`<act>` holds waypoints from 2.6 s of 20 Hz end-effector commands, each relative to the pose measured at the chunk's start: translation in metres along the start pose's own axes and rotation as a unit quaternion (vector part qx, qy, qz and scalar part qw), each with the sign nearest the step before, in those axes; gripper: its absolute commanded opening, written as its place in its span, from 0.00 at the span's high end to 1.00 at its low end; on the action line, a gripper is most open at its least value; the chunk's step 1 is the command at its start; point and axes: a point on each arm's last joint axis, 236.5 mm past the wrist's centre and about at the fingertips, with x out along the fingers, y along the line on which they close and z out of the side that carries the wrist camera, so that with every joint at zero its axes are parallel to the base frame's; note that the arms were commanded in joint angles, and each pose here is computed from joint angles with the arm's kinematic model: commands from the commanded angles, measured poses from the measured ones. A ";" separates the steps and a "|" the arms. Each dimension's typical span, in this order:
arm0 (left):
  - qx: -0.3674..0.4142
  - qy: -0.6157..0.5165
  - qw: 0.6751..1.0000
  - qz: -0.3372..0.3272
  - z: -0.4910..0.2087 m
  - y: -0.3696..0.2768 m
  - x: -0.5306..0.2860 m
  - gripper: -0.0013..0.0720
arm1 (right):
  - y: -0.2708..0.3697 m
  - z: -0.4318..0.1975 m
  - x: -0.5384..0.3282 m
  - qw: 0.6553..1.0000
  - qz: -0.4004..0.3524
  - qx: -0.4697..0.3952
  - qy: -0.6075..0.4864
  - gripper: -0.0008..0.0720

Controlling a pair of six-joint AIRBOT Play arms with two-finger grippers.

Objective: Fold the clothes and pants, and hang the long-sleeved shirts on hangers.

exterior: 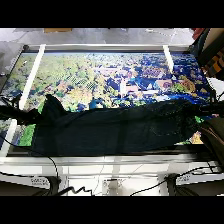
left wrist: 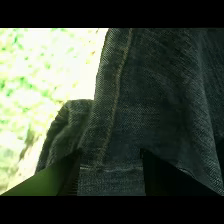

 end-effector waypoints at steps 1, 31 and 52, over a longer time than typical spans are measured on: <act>0.005 -0.018 1.000 0.008 0.012 0.003 -0.005 0.38 | 0.000 0.000 0.000 1.000 0.000 0.000 0.000 0.92; 0.054 -0.290 0.860 -0.416 0.134 -0.158 -0.216 0.95 | 0.001 0.000 0.000 1.000 0.002 0.003 0.000 0.92; -0.045 -0.257 0.965 0.038 0.141 -0.047 -0.135 0.95 | -0.011 0.066 -0.004 0.990 -0.031 0.029 -0.134 0.92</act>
